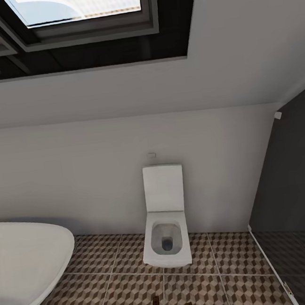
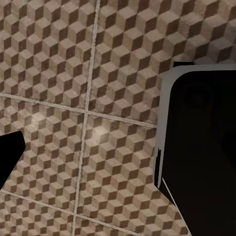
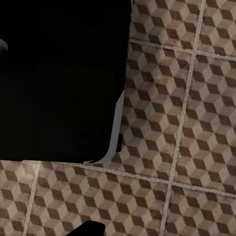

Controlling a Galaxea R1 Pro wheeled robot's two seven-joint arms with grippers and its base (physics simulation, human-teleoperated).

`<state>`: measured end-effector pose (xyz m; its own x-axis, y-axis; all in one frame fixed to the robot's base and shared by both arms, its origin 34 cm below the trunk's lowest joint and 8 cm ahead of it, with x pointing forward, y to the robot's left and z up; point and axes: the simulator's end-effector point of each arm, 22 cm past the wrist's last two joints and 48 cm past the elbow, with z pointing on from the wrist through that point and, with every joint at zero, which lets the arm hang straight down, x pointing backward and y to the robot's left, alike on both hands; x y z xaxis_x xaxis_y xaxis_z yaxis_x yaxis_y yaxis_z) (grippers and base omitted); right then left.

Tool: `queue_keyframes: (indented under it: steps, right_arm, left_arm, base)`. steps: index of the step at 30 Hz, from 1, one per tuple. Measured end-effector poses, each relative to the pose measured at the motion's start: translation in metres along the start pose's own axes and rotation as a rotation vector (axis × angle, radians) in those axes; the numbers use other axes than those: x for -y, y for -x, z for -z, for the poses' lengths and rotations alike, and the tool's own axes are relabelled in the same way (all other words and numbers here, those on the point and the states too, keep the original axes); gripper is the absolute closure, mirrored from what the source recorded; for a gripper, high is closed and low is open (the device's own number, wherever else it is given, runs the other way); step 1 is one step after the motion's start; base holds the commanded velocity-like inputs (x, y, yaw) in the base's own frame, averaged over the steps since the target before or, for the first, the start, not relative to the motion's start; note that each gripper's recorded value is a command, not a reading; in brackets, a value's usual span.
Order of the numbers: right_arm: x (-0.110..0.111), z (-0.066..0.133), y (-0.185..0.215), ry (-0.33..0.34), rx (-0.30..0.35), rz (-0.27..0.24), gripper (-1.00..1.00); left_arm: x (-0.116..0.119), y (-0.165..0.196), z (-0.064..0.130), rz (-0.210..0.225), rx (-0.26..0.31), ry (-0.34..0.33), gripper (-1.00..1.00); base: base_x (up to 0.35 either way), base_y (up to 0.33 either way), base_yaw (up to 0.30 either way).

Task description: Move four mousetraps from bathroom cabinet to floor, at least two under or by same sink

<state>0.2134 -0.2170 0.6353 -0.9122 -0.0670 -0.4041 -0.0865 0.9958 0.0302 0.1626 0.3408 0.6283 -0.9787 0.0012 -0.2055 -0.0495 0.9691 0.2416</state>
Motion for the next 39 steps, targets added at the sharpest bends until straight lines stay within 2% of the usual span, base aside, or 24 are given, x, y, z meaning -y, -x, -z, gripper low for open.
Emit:
queue_keyframes:
  steps: [39]
  right_arm:
    - [0.0001,0.0000,0.0000,0.000,0.000,0.000,-1.00]
  left_arm:
    - [0.0001,0.0000,0.0000,-0.001,0.000,0.000,-1.00]
  base:
    - [0.000,0.000,0.000]
